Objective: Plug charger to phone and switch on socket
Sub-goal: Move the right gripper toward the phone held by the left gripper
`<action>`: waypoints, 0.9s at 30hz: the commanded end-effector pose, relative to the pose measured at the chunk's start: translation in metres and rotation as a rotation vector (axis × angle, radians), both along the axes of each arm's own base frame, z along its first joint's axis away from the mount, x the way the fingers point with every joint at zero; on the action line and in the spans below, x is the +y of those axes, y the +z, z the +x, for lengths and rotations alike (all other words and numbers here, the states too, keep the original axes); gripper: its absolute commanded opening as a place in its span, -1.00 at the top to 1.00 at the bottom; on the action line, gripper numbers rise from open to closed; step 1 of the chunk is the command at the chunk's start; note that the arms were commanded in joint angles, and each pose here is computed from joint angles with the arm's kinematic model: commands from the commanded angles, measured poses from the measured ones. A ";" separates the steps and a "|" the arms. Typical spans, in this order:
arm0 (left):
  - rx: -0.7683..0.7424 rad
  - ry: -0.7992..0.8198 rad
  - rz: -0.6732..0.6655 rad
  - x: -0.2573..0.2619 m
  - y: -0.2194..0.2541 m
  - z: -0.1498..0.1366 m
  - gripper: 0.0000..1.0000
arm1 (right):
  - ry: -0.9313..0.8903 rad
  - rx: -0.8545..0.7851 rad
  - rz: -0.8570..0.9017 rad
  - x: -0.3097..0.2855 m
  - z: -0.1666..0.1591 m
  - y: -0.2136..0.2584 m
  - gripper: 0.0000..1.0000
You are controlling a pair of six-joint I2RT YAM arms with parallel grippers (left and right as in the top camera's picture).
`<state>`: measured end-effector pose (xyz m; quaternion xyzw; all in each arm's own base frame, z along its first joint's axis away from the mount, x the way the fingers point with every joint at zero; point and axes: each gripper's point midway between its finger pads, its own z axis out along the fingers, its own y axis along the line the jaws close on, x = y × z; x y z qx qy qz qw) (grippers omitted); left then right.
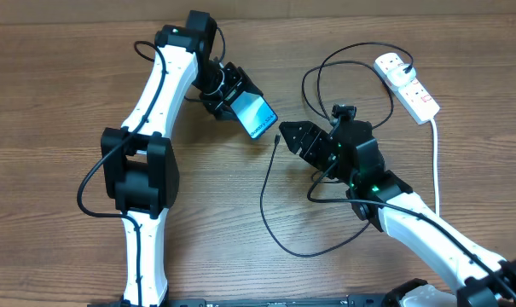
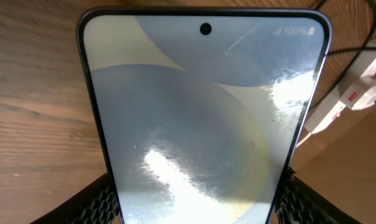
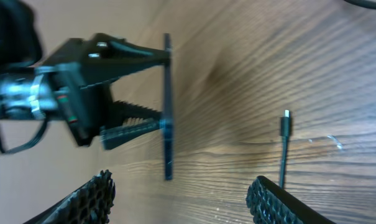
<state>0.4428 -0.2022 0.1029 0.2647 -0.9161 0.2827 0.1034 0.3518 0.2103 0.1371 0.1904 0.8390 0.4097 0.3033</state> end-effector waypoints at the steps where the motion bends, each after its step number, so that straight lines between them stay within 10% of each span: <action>1: 0.011 -0.008 -0.070 -0.026 0.016 -0.005 0.91 | -0.050 0.011 0.006 0.001 0.010 -0.004 -0.40; 27: 0.145 0.116 -0.204 0.002 0.033 -0.003 0.91 | -0.201 -0.004 0.006 -0.061 0.026 0.022 -0.50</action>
